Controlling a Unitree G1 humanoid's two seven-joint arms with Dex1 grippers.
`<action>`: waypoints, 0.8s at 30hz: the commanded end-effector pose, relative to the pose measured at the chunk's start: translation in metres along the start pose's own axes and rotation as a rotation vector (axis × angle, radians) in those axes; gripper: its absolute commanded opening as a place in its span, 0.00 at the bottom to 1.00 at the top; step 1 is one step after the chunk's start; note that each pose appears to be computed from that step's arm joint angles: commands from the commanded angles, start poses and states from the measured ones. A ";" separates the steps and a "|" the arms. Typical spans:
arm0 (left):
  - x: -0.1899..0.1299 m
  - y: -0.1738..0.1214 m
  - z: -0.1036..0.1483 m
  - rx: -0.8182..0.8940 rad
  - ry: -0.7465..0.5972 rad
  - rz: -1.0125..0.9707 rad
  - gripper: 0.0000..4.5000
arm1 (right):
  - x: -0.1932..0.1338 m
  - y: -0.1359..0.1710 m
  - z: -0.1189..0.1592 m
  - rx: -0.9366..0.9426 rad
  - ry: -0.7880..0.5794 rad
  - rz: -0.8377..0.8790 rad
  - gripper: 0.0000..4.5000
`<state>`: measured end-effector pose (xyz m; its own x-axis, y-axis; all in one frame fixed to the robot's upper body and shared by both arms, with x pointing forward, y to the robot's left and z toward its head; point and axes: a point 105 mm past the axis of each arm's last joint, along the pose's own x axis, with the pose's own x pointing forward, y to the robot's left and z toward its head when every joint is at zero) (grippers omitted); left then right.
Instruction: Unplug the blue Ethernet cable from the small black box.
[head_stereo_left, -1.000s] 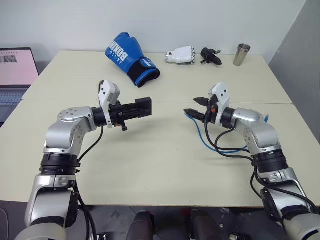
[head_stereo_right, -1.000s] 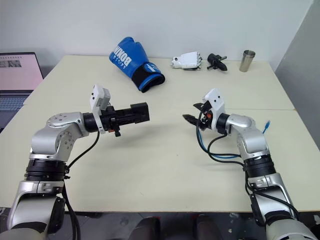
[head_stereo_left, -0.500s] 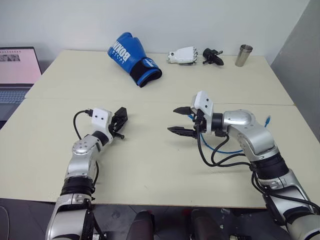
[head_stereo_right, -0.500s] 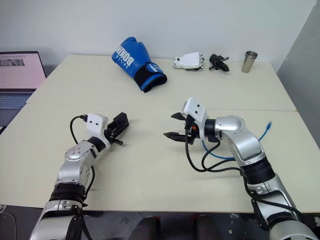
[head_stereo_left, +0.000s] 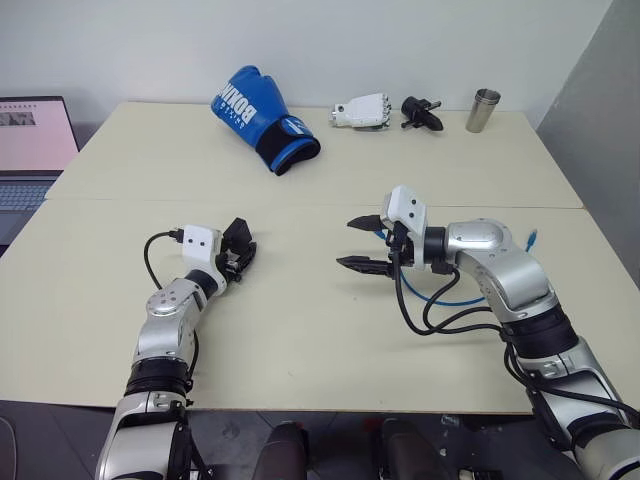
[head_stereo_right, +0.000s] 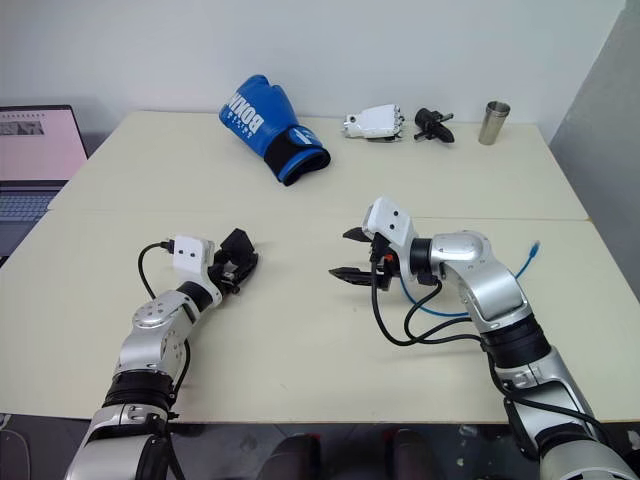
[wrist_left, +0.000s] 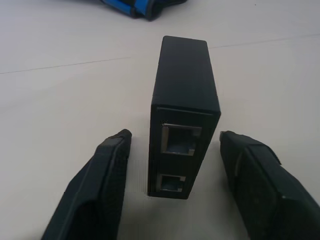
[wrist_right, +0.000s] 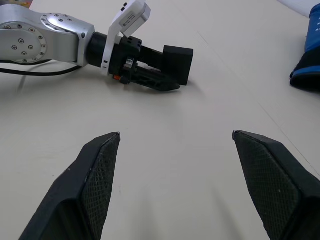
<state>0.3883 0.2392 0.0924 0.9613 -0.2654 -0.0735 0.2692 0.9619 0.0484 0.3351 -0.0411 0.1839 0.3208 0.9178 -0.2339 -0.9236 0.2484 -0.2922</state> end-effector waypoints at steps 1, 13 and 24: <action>0.000 0.005 0.006 -0.002 -0.018 0.017 0.91 | -0.001 -0.002 0.013 -0.054 -0.028 0.001 0.84; -0.024 0.000 0.028 0.105 -0.035 -0.042 0.99 | -0.009 0.001 0.011 -0.039 -0.022 -0.011 0.84; -0.068 -0.019 0.053 0.247 0.062 -0.238 0.99 | -0.069 0.000 0.002 0.070 -0.018 -0.150 0.84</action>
<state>0.3274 0.2399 0.1269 0.8863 -0.4183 -0.1985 0.4571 0.8589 0.2310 0.3208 -0.0951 0.1863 0.4454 0.8677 -0.2207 -0.8880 0.3967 -0.2326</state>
